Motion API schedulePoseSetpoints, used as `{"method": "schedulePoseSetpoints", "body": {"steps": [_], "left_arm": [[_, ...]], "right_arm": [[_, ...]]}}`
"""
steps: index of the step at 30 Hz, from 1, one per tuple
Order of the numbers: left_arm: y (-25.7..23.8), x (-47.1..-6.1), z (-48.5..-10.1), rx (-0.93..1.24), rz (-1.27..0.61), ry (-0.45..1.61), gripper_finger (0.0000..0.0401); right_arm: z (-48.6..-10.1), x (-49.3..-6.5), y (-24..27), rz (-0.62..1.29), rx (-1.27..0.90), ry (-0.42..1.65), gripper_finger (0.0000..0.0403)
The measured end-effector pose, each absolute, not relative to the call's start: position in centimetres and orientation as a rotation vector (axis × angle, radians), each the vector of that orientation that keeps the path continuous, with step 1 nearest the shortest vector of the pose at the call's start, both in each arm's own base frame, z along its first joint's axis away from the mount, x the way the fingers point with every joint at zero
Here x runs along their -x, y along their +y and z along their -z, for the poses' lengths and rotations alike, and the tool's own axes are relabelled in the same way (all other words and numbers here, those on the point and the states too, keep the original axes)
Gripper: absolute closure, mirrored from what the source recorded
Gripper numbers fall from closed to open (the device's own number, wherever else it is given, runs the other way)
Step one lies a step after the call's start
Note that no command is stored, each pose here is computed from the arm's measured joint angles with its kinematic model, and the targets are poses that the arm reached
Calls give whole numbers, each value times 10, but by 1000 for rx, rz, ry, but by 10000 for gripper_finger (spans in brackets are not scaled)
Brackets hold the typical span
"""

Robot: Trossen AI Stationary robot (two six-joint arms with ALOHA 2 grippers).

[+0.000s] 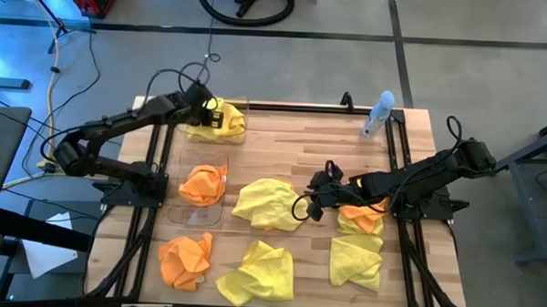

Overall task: Sort microfiber towel by color & place in baskets
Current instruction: Put the yellow microfiber towel into the top transparent bin

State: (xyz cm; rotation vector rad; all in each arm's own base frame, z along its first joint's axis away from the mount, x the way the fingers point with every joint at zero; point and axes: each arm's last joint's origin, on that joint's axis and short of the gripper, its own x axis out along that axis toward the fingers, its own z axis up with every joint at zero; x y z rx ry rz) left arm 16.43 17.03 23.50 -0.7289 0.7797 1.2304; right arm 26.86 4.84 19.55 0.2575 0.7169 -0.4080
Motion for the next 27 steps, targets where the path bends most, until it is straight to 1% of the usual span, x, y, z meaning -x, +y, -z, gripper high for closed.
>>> {"method": "schedulePoseSetpoints", "body": {"steps": [8,13,17,23,27], "left_arm": [[172,-159,-201,751,-1240,725,312],[179,-163,-189,779,-1131,733,312],[188,-165,-175,813,-1141,765,312],[201,-161,-152,911,-1125,835,294],[205,-159,-155,948,-1094,832,282]], "right_arm": [[-196,-269,49,407,-266,717,314],[-195,-269,49,405,-267,718,314],[-196,-269,49,404,-263,718,314],[-196,-269,49,402,-261,717,314],[-196,-269,49,402,-262,716,314]]}}
